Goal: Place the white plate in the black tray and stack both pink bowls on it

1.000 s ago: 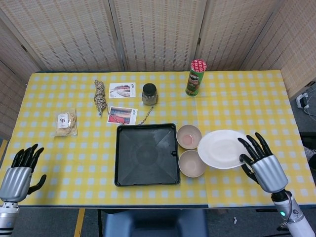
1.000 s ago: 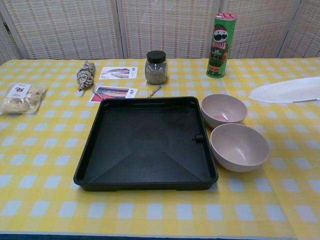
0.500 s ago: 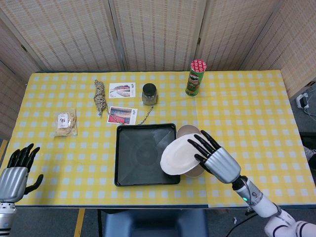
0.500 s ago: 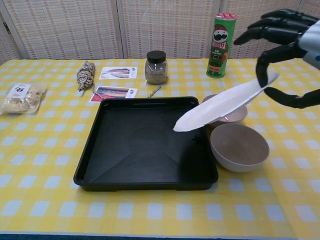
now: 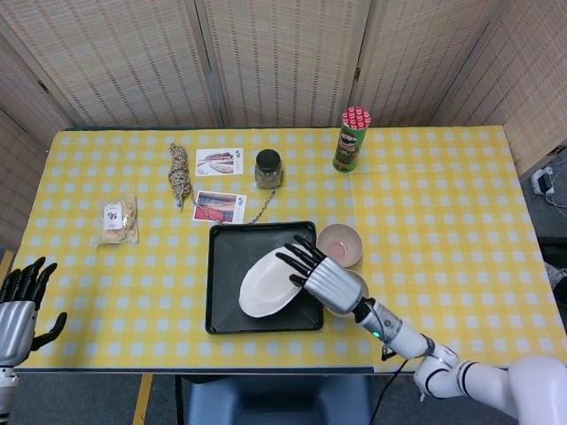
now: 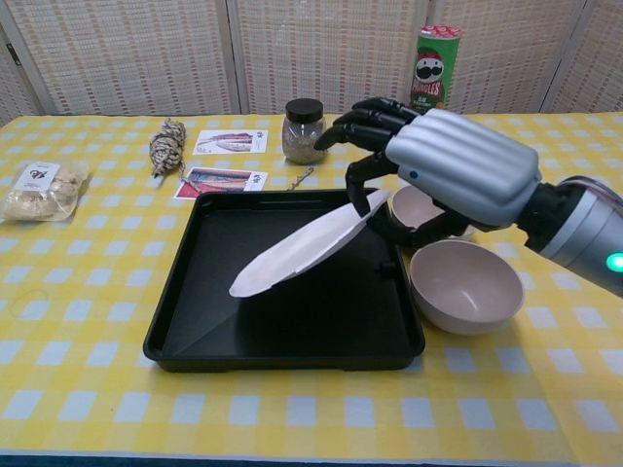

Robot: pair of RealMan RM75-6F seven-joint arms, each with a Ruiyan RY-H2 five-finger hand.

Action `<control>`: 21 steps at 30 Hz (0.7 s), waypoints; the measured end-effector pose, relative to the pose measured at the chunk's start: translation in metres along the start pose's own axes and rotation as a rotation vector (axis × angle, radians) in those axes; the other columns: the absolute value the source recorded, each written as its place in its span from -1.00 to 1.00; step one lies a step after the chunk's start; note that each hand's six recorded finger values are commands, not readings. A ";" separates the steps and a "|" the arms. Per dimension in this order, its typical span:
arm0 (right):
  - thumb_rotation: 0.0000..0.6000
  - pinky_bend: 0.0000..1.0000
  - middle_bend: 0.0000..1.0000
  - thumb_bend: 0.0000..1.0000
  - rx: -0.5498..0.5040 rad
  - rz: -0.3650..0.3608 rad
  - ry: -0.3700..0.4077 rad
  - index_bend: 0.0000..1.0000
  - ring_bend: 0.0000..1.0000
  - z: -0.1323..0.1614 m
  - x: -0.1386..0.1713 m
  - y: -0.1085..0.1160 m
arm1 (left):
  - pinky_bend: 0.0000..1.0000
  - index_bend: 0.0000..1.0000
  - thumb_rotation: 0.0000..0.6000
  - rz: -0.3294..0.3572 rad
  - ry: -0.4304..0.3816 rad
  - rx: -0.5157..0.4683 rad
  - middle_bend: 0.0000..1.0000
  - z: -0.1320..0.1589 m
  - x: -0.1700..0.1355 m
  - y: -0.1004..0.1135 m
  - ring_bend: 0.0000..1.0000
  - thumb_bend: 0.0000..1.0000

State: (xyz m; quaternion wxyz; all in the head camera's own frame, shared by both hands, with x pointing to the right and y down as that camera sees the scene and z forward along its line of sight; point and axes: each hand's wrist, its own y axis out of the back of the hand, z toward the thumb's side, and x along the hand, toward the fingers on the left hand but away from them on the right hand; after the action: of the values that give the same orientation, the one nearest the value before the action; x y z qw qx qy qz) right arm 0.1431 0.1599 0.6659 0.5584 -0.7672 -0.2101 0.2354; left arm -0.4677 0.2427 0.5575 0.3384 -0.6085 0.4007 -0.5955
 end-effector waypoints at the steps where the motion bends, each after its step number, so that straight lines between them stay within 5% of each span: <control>1: 1.00 -1.00 -0.69 -0.03 -0.002 0.002 -0.001 0.28 -0.82 0.000 -0.004 -0.003 | -1.00 -1.00 1.00 0.001 0.000 -0.002 -1.00 0.000 0.000 0.001 -1.00 -0.18; 7: 1.00 -1.00 -0.70 -0.03 -0.039 0.015 -0.014 0.22 -0.82 0.000 -0.020 -0.018 | -1.00 -1.00 1.00 0.002 0.008 -0.016 -1.00 -0.005 0.001 0.003 -1.00 -0.18; 21: 1.00 -1.00 -0.93 -0.03 -0.127 0.084 -0.012 -0.40 -0.92 0.008 -0.034 -0.042 | -1.00 -1.00 1.00 -0.002 0.044 -0.006 -1.00 -0.011 0.002 0.004 -1.00 -0.18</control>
State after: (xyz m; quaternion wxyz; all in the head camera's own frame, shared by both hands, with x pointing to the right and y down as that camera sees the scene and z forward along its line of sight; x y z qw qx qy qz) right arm 0.1087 0.1585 0.7080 0.4972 -0.8077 -0.1957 0.2494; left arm -0.4794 0.2399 0.5556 0.3270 -0.5966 0.4091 -0.6081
